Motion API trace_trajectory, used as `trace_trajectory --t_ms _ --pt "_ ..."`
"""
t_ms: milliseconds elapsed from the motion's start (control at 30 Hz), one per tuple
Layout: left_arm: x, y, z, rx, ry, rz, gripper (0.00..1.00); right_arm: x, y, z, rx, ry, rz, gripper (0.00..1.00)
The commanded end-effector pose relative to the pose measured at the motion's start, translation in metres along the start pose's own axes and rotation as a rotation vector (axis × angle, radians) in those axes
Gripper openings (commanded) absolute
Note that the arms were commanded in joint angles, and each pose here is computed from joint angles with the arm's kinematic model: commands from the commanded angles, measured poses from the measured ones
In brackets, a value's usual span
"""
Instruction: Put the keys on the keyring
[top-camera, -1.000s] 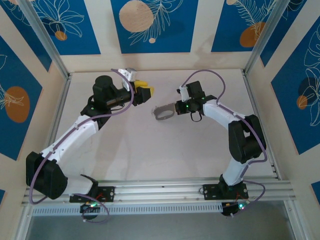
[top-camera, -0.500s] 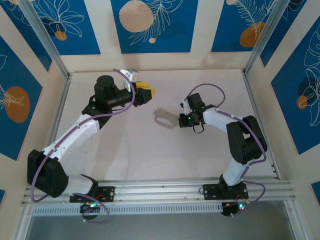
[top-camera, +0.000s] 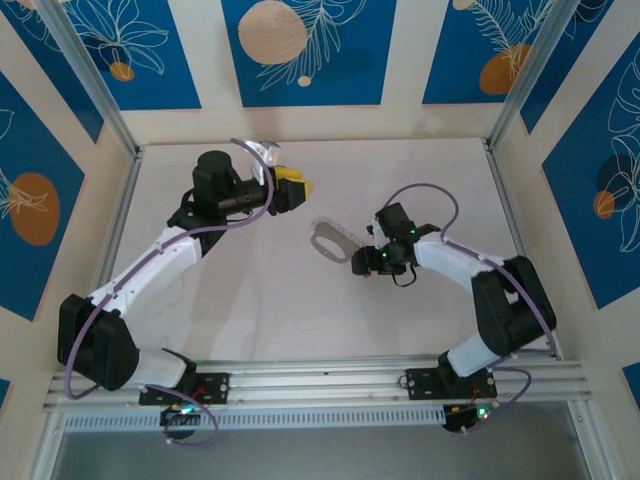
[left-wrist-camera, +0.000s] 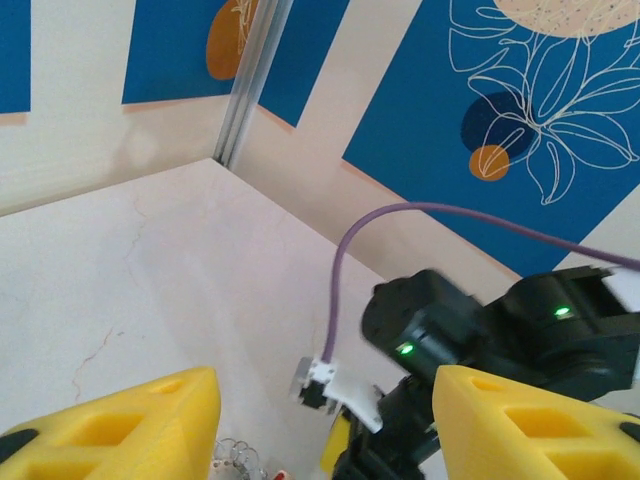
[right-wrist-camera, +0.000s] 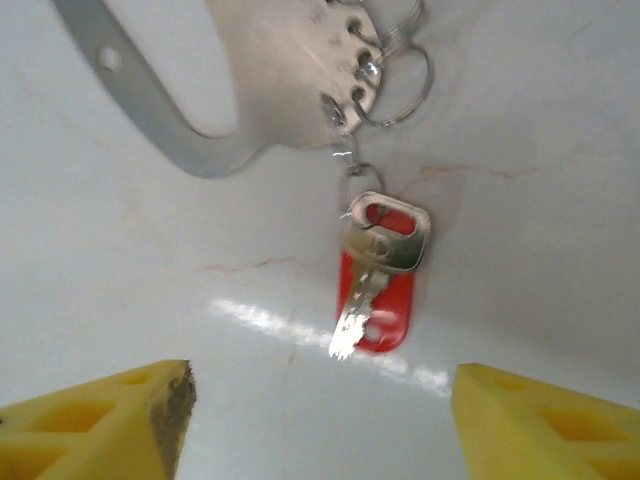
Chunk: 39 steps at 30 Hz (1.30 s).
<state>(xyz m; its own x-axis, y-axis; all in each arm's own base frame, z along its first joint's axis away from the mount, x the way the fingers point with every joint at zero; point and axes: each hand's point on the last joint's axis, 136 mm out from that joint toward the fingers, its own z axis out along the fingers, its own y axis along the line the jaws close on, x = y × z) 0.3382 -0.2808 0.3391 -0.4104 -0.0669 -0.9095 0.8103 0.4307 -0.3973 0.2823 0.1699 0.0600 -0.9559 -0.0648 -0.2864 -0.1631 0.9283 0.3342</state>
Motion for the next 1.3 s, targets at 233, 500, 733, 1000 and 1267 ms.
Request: trace_trajectory --t_ms 233,500,733,1000,1267 --pt "0.002 0.002 -0.022 -0.090 0.001 0.036 0.95 -0.060 0.001 -0.122 -0.103 -0.350 0.171 0.99" --pt "0.016 0.076 -0.072 -0.558 -0.070 0.108 1.00 -0.105 -0.089 -0.170 0.181 -0.663 0.366 0.99" --pt "0.049 0.139 -0.149 -0.912 -0.166 0.233 1.00 -0.098 -0.169 -0.163 0.461 -0.835 0.439 0.99" --pt "0.100 0.179 -0.217 -1.177 -0.129 0.323 1.00 -0.090 -0.198 -0.127 0.573 -0.867 0.324 0.99" --pt "0.157 0.226 -0.188 -1.097 -0.037 0.244 1.00 -0.099 -0.179 -0.098 0.472 -0.948 0.138 0.99"
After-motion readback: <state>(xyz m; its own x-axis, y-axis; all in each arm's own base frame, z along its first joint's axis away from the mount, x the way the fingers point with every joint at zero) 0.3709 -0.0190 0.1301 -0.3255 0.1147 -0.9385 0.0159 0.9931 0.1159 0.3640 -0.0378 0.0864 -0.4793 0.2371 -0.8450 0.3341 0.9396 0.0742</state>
